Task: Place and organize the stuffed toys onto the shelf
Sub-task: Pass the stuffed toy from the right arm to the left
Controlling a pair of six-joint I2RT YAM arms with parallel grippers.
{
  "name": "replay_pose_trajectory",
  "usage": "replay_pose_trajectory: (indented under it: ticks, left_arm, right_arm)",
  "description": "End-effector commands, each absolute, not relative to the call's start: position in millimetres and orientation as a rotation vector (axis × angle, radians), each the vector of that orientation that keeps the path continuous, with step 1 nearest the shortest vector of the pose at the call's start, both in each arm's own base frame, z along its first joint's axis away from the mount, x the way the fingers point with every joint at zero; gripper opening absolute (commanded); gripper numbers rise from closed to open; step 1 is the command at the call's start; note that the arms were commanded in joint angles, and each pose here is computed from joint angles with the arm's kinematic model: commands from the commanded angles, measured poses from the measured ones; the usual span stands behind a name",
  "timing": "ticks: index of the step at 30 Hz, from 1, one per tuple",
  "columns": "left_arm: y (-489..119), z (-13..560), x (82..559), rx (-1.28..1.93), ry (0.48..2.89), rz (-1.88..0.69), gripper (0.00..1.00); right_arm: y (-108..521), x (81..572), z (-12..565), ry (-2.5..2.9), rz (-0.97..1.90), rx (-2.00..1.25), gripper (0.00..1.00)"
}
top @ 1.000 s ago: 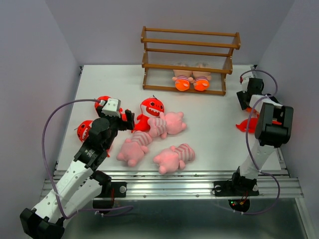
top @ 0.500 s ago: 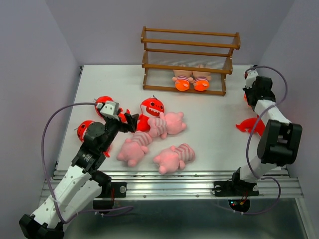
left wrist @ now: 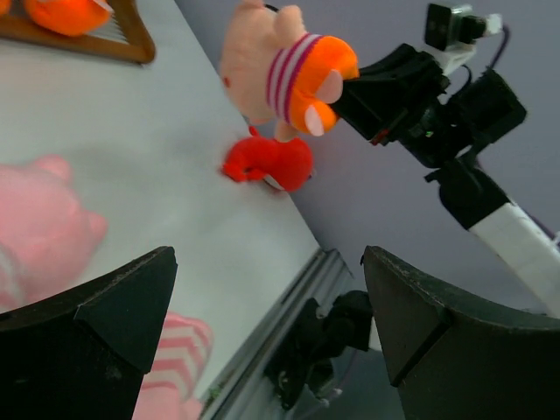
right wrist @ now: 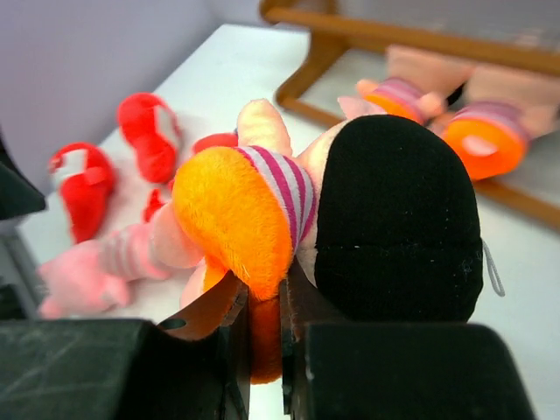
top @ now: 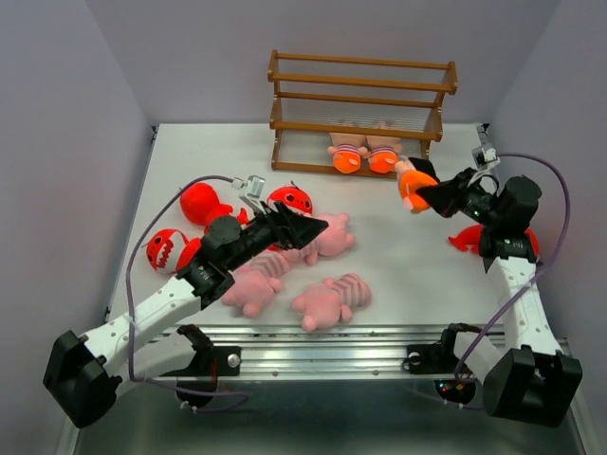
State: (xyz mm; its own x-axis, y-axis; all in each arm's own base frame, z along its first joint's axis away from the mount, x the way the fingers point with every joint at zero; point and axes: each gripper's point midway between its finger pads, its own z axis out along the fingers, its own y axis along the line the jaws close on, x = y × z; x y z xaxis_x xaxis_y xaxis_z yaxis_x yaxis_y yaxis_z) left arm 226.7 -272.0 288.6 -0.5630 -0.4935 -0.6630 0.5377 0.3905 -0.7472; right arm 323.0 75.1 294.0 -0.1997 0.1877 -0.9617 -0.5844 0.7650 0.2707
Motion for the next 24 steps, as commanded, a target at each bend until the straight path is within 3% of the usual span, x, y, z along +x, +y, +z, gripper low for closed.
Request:
replay_pose_trajectory:
  ticks: [1, 8, 19, 24]
  left_arm:
    - [-304.5, 365.0, 207.5, -0.022, 1.508, -1.595, 0.99]
    - [-357.8, 359.2, 236.4, -0.262, 1.577, -1.663, 0.99]
    - [-428.3, 334.9, 251.0, -0.243, 1.735, -1.589, 0.98]
    - [-443.3, 328.9, 244.2, -0.202, 1.763, -1.604, 0.84]
  right_arm:
    - [124.6, 281.6, 314.1, 1.56, 1.043, -0.455, 0.01]
    - [135.9, 255.3, 298.1, 1.535, 1.006, -0.516, 0.01]
    - [141.2, 229.1, 298.9, 1.503, 0.977, -0.601, 0.06]
    - [142.3, 224.0, 292.1, 1.516, 0.981, -0.627, 0.1]
